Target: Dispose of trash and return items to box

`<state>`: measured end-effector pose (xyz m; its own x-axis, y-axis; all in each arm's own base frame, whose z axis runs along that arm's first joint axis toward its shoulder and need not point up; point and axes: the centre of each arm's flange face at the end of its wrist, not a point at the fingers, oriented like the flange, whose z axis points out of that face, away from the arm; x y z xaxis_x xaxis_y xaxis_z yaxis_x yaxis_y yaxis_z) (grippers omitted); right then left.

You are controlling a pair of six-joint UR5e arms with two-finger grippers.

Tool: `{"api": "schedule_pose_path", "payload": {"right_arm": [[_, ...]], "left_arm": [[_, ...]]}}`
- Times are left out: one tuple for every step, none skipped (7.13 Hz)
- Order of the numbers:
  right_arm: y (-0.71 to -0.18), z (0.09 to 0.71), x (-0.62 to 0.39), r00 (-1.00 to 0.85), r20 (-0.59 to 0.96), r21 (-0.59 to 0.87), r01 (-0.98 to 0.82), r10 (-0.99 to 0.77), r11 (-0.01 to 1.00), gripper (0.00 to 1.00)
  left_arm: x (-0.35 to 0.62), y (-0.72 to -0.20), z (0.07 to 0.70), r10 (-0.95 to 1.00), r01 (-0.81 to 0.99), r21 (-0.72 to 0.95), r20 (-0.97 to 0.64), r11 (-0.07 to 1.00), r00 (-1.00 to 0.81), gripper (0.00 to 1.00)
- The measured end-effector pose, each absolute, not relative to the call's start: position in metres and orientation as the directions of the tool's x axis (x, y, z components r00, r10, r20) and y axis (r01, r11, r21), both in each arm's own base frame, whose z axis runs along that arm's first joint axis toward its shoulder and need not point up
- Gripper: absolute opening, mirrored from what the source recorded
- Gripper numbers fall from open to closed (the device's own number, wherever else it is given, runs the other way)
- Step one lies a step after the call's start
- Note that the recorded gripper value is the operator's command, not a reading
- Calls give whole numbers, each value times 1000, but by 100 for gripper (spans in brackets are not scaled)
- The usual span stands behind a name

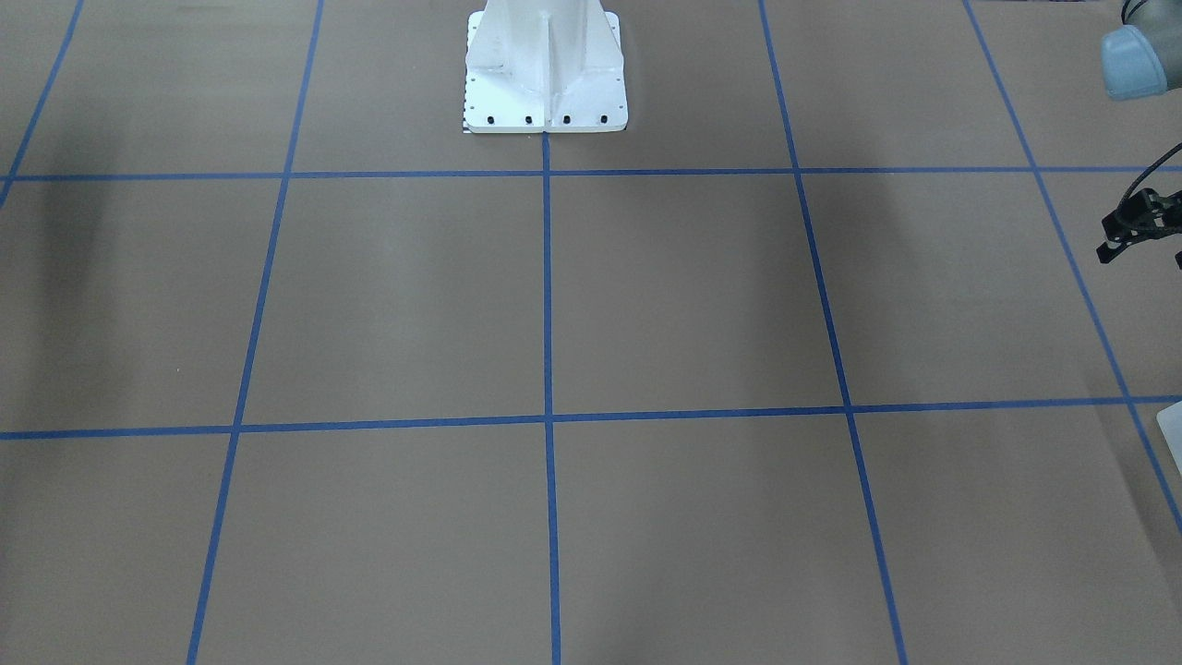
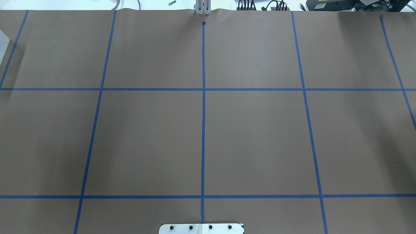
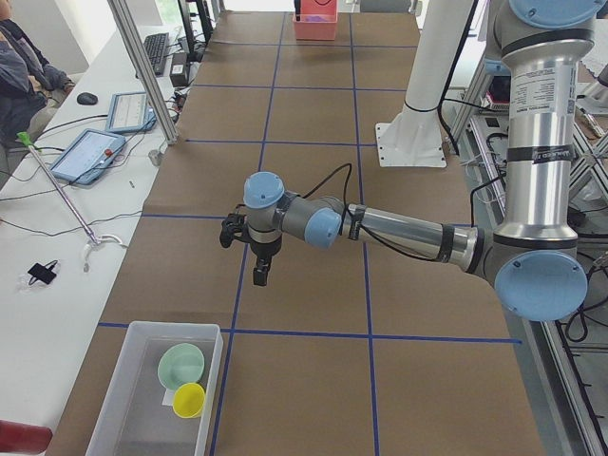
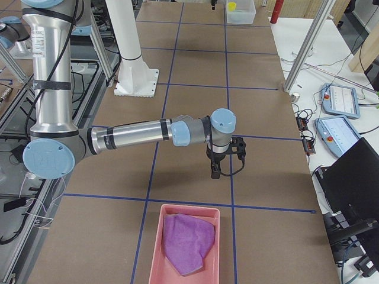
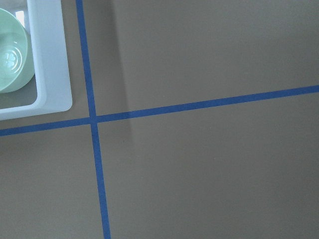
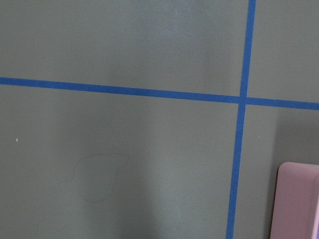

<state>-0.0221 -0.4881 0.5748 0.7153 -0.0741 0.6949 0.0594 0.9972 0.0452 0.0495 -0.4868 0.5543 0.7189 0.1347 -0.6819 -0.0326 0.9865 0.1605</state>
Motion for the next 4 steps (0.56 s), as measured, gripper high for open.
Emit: {"api": "schedule_pose_path", "payload": {"right_arm": [[-487, 575, -22, 715, 695, 44, 59, -74, 997, 100], [-486, 574, -21, 715, 695, 46, 59, -74, 997, 100], [-485, 573, -21, 714, 696, 48, 58, -76, 997, 100], [-483, 571, -20, 713, 697, 53, 58, -78, 997, 100]], "left_arm": [[46, -484, 550, 134, -27, 165, -682, 986, 719, 98], [44, -481, 544, 130, -23, 165, -682, 986, 720, 98], [42, -479, 541, 125, -20, 160, -682, 987, 721, 98], [41, -478, 538, 124, -19, 159, -682, 987, 721, 98]]}}
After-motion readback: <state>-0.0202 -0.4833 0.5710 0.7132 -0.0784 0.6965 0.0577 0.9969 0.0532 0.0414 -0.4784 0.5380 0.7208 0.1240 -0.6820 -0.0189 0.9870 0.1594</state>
